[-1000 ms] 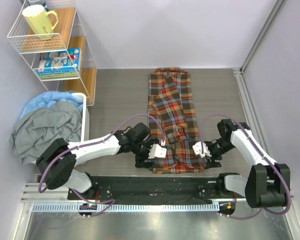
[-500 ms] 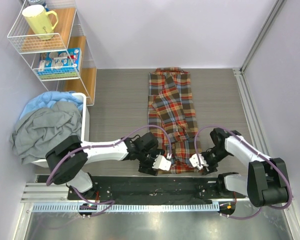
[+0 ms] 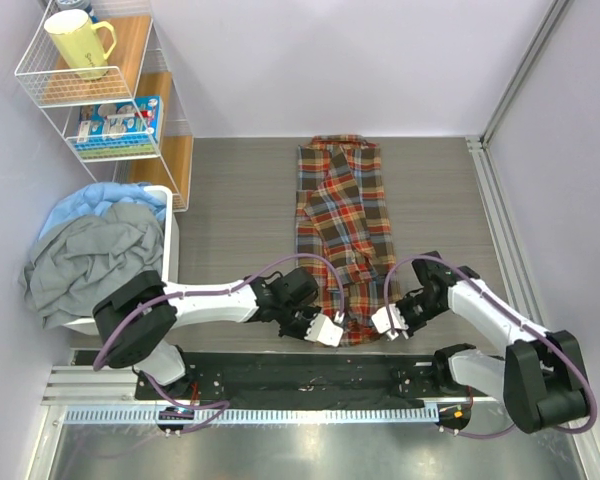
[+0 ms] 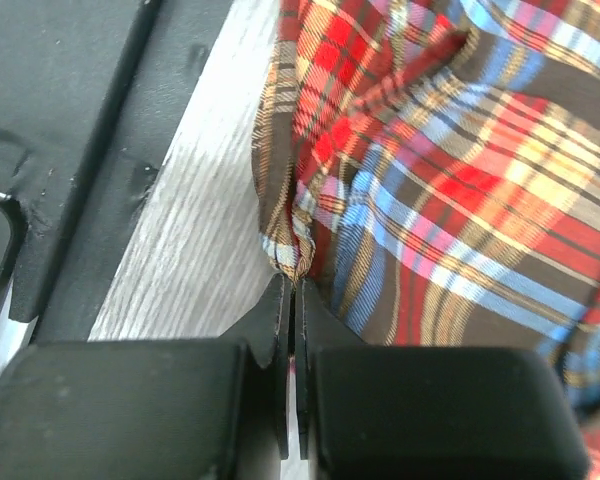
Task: Fold and stack the long sleeve shirts
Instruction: Fold the shirt
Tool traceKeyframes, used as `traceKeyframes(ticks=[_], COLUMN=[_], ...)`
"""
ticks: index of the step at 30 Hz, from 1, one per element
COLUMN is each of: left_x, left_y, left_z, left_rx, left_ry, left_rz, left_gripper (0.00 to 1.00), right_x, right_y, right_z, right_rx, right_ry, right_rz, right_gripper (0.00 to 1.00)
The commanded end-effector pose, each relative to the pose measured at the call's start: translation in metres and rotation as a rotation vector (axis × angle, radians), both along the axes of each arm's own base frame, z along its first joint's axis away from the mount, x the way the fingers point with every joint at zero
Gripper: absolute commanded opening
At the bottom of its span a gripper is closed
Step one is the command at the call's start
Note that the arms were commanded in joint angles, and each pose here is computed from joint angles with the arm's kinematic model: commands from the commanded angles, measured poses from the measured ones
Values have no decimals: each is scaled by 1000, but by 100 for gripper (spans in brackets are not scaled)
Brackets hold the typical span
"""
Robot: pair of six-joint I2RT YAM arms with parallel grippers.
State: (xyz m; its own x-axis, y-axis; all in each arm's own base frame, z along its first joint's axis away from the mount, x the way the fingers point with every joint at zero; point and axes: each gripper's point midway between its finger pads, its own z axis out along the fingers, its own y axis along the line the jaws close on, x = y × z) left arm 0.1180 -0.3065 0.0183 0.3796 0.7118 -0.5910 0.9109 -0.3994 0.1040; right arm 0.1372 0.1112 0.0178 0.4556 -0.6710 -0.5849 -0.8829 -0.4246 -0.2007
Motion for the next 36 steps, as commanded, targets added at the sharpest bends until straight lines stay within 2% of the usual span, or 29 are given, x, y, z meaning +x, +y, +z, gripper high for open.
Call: traceKeyframes(ticks=[1, 7, 14, 25, 29, 31, 32, 34, 35, 36], left_x=[-18, -19, 16, 42, 81, 101, 123, 148, 167, 179], left_y=[16, 17, 9, -1, -6, -6, -9, -7, -13, -14], left_z=[13, 26, 44, 61, 84, 87, 105, 101, 118, 119], left_rx=[20, -16, -87, -135, -184, -178, -218, -211, -246, -247], left_ry=[53, 98, 89, 108, 123, 145, 117, 116, 82, 77], left_rz=[-18, 33, 133, 192, 272, 321, 346, 381, 389, 406], left_gripper=[0, 0, 0, 0, 0, 0, 0, 0, 0, 0], right_x=[4, 7, 34, 64, 89, 112, 124, 155, 169, 192], right_y=[8, 12, 20, 29, 33, 34, 31, 33, 30, 32], right_z=[26, 43, 59, 76, 91, 105, 99, 118, 109, 125], right_rx=[34, 77, 101, 131, 163, 183, 175, 205, 196, 215], right_ry=[-42, -65, -75, -86, -84, -128, -106, -136, -100, -141], right_rz=[-27, -110, -175, -225, -276, -292, -312, -339, -361, -366], right_gripper=[1, 1, 1, 1, 1, 1, 1, 1, 1, 1])
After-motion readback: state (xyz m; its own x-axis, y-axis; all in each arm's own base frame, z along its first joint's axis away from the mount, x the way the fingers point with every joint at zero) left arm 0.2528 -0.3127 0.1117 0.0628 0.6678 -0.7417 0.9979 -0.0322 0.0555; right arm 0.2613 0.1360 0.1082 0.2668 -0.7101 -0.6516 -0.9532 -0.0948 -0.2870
